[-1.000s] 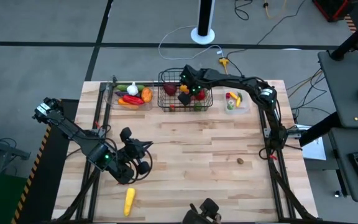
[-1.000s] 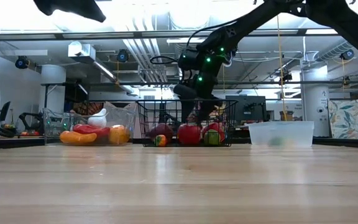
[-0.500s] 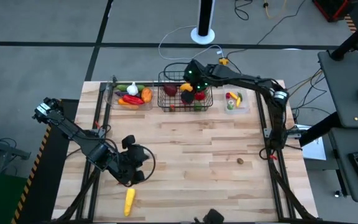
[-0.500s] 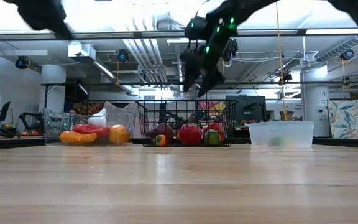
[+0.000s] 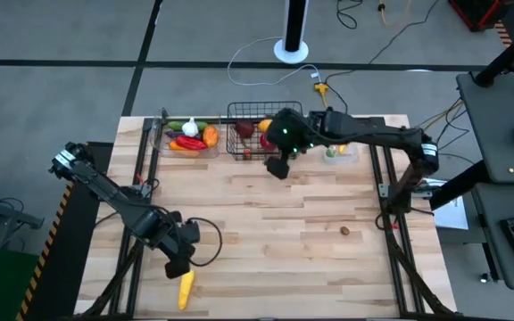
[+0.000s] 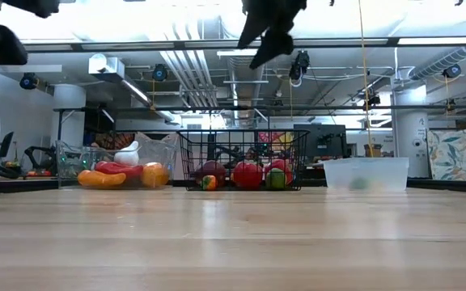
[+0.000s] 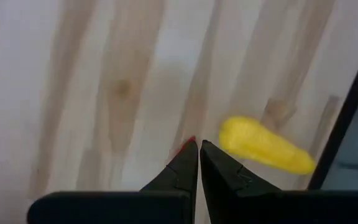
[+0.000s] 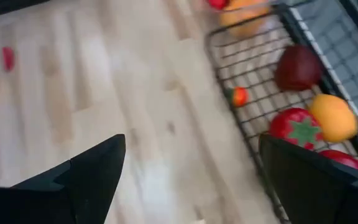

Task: Sort produce into baskets
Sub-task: Put the red jalapeno pepper into the white bin

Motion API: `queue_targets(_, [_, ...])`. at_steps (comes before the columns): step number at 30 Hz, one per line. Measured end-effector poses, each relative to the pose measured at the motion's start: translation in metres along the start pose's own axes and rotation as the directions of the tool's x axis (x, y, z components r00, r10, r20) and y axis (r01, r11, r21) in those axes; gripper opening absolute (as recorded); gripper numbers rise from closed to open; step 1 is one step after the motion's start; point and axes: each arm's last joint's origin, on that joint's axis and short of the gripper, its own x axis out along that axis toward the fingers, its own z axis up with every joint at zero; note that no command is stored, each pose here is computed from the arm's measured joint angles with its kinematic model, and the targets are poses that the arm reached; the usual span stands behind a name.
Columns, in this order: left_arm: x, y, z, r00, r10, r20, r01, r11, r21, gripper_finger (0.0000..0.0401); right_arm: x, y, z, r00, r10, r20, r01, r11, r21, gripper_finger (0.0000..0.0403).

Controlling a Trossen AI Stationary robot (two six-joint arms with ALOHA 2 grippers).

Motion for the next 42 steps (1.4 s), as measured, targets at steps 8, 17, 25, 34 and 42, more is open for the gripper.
queue_targets(8, [0.025, -0.012, -0.016, 0.979, 0.083, -0.184, -0.072, 0.995, 0.070, 0.0019, -0.022, 0.045, -0.012, 0.997, 0.080, -0.022, -0.082, 0.994, -0.079, 0.0359])
queue_targets(17, [0.049, -0.030, -0.045, 0.955, 0.207, -0.211, -0.160, 0.963, 0.217, 0.0089, -0.039, 0.074, -0.024, 0.990, 0.134, -0.046, -0.138, 0.984, -0.115, 0.0359])
queue_targets(25, [0.068, -0.037, -0.046, 0.955, 0.269, -0.127, -0.230, 0.938, 0.259, 0.0133, -0.047, 0.087, -0.031, 0.986, 0.152, -0.068, -0.159, 0.981, -0.112, 0.0359])
queue_targets(34, [0.088, -0.042, -0.046, 0.946, 0.294, -0.136, -0.247, 0.926, 0.287, 0.0135, -0.049, 0.096, -0.035, 0.983, 0.166, -0.081, -0.176, 0.976, -0.128, 0.0359])
queue_targets(42, [0.094, -0.039, -0.047, 0.944, 0.302, -0.136, -0.256, 0.925, 0.279, 0.0125, -0.049, 0.095, -0.036, 0.983, 0.158, -0.091, -0.169, 0.978, -0.126, 0.0359])
